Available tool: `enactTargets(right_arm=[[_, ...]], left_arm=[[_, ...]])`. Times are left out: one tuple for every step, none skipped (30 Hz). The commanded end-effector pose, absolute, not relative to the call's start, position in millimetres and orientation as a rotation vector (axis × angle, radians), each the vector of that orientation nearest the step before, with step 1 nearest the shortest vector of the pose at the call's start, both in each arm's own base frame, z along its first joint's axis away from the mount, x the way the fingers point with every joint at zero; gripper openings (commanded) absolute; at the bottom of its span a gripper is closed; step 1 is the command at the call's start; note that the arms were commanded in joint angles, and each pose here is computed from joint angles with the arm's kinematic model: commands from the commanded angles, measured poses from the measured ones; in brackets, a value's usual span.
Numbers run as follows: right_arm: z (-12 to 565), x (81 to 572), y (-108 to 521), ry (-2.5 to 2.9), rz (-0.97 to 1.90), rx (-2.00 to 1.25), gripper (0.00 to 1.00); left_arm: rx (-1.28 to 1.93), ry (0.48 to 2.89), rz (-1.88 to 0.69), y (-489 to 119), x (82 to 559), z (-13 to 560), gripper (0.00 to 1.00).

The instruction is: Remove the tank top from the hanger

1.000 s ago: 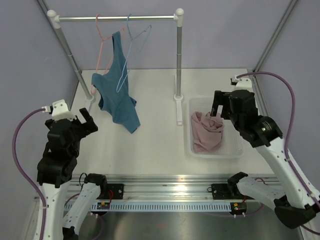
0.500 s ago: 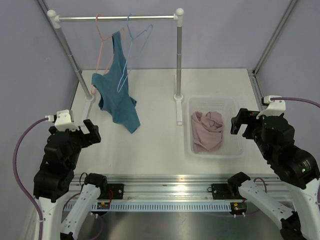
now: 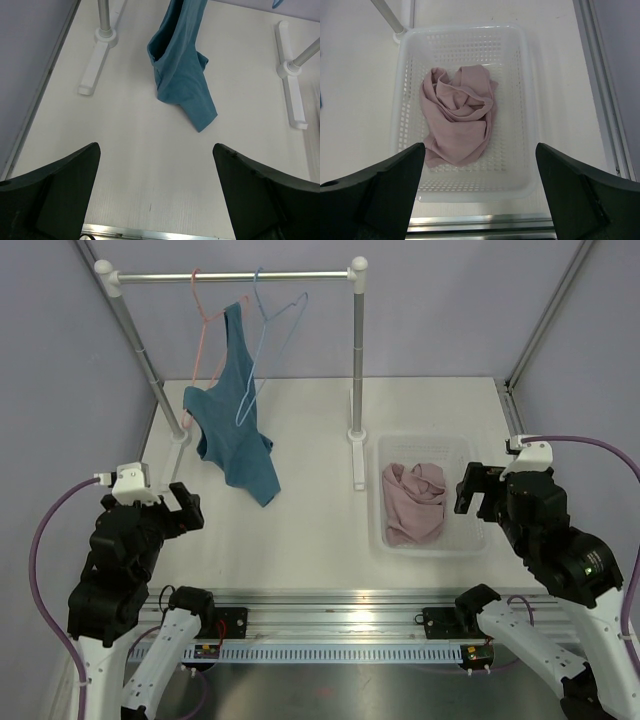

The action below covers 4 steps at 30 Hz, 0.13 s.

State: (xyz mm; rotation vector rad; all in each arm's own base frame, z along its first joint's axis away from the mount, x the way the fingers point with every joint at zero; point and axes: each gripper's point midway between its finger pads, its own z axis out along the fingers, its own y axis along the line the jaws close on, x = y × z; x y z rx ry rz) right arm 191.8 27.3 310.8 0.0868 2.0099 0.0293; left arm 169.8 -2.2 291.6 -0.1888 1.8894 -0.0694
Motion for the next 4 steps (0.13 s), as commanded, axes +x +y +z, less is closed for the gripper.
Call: enactTargets(right_arm=[[316.6, 196.9, 26.7, 1.981, 0.031, 0.116, 0.99], [316.1, 197.5, 26.8, 1.983, 0.029, 0.118, 0.99], [316.2, 198.0, 26.8, 1.984, 0.028, 0.119, 0.99], [314.3, 198.5, 26.7, 1.991, 0.022, 0.118, 1.0]], left_arm=[[-0.154, 1.855, -0.096, -8.5, 177.7, 301.0, 0.99], [-0.154, 1.856, -0.095, -8.5, 177.8, 300.4, 0.99], [-0.155, 1.859, -0.093, -8.4, 178.3, 300.0, 0.99], [-0.154, 1.859, -0.094, -8.7, 178.5, 300.3, 0.99]])
